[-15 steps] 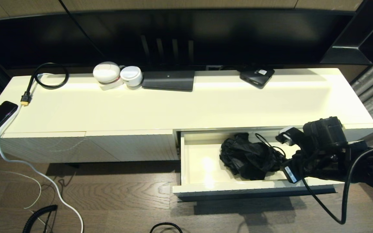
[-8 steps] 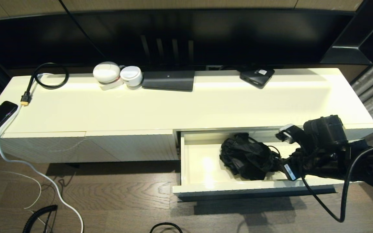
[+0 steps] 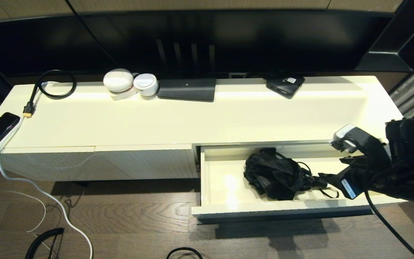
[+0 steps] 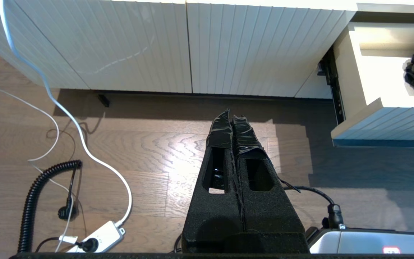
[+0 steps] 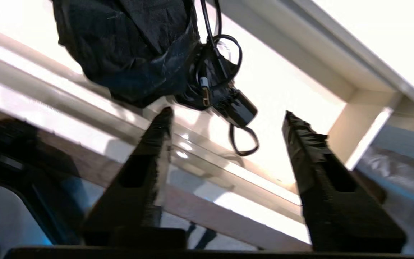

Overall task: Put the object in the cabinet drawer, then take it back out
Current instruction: Close the drawer

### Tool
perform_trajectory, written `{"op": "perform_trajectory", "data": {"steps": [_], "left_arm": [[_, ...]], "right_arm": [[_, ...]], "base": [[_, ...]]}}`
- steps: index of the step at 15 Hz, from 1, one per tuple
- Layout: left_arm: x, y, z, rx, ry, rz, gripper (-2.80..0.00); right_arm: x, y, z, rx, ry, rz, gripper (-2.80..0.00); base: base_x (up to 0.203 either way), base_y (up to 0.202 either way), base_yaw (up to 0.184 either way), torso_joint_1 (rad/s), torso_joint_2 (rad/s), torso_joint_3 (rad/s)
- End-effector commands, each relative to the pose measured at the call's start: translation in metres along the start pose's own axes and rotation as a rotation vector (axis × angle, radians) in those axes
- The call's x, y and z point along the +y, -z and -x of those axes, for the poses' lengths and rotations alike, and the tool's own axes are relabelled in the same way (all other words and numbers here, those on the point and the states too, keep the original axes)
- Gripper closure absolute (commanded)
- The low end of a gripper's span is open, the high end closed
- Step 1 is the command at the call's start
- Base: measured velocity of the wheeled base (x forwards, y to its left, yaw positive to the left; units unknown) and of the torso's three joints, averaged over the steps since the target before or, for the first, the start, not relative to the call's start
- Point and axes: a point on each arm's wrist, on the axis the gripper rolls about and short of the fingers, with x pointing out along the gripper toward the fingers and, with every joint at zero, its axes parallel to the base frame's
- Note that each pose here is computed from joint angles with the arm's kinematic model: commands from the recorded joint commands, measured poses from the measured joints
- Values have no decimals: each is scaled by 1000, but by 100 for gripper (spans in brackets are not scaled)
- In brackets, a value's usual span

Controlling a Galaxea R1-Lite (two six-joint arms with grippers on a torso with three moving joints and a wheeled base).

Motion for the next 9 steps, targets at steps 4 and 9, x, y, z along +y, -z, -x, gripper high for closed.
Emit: {"op": "perform_trajectory", "data": {"steps": [4,9], "left_arm": [[0,0,0,0,0,1,0],[0,0,0,1,-1,1,0]], "right_arm": [[2,19,62,-40,-47,270,0],[14,41,75,-3,-243,622,0]], "base": [[0,0,0,0,0,0],[0,0,0,0,0,0]]}}
